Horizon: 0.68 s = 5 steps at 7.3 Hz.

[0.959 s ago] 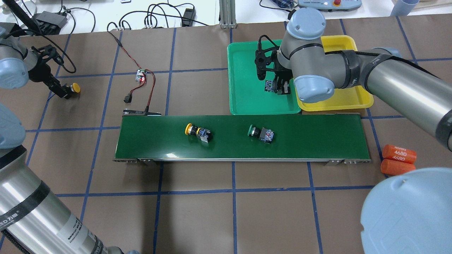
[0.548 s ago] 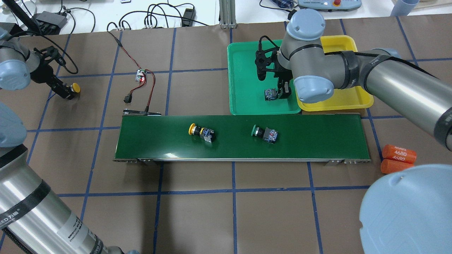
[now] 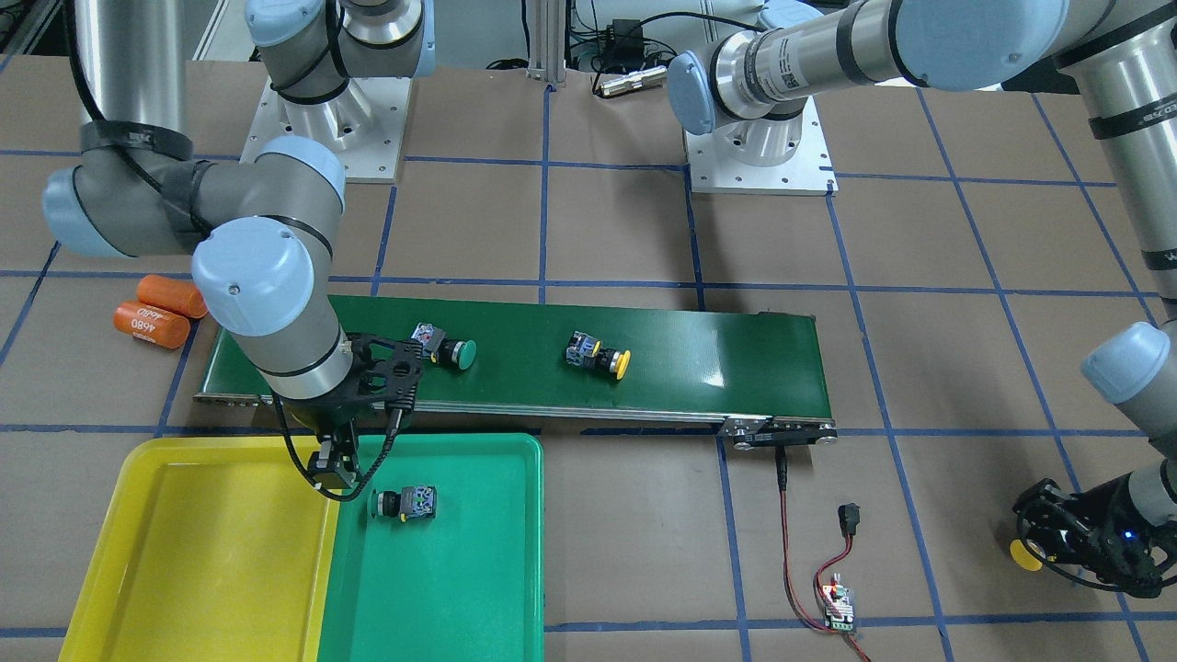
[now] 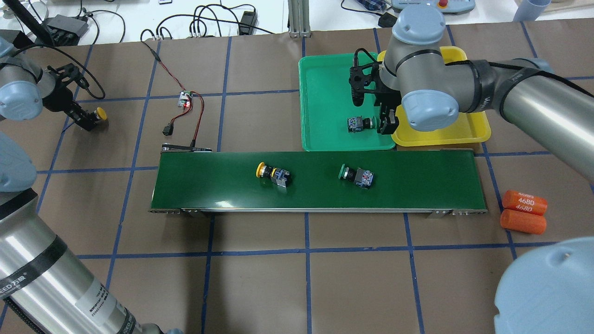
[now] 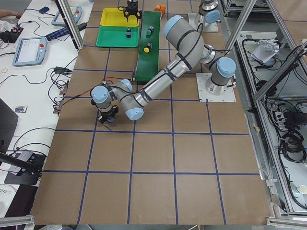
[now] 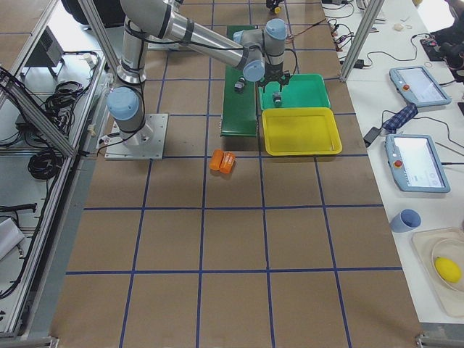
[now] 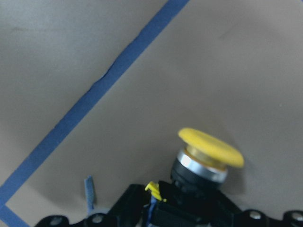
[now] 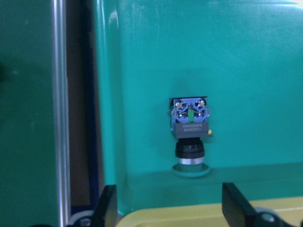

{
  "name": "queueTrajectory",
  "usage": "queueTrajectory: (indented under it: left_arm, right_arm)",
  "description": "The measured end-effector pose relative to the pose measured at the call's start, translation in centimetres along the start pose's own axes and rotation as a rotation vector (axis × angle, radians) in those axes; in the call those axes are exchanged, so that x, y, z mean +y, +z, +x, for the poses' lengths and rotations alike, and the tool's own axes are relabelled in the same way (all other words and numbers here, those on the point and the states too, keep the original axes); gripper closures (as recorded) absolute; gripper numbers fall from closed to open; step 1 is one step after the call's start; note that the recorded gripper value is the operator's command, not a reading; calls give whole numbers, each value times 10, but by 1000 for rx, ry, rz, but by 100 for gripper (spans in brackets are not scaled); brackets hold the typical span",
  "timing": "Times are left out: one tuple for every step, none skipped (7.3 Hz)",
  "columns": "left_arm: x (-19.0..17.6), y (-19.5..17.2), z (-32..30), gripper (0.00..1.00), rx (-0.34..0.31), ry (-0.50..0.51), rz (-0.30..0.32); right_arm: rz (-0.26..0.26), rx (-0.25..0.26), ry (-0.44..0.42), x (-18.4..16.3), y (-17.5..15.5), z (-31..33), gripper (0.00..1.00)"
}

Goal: Sort buttons by color to trays
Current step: 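Return the right gripper to the belt end while the left carries the yellow button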

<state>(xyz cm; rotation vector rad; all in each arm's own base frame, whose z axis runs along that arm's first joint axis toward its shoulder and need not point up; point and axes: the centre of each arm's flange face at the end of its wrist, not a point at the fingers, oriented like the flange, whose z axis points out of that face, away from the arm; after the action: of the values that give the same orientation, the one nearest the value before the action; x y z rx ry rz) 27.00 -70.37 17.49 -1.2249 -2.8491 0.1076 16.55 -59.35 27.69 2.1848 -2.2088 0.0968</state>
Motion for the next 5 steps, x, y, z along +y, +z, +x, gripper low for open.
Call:
queueTrajectory:
  left_arm:
    - [-5,-10,5,100,2,4,-2]
    - [-8,-23,12,100,12,7,-5]
    - [-11,-38,22,100,28,11,-10]
    - [-18,-53,39,100,48,24,-17]
    - [-27,-63,61,100,65,46,-31]
  right_arm:
    - [-5,-33,0,15,-10,-15,20]
    - [-6,-55,-12,29,-15,-34,20]
    - [-6,-74,-21,38,-15,-56,20]
    - [-5,-89,-28,43,-11,-79,19]
    - [-5,-98,-28,44,-6,-96,19]
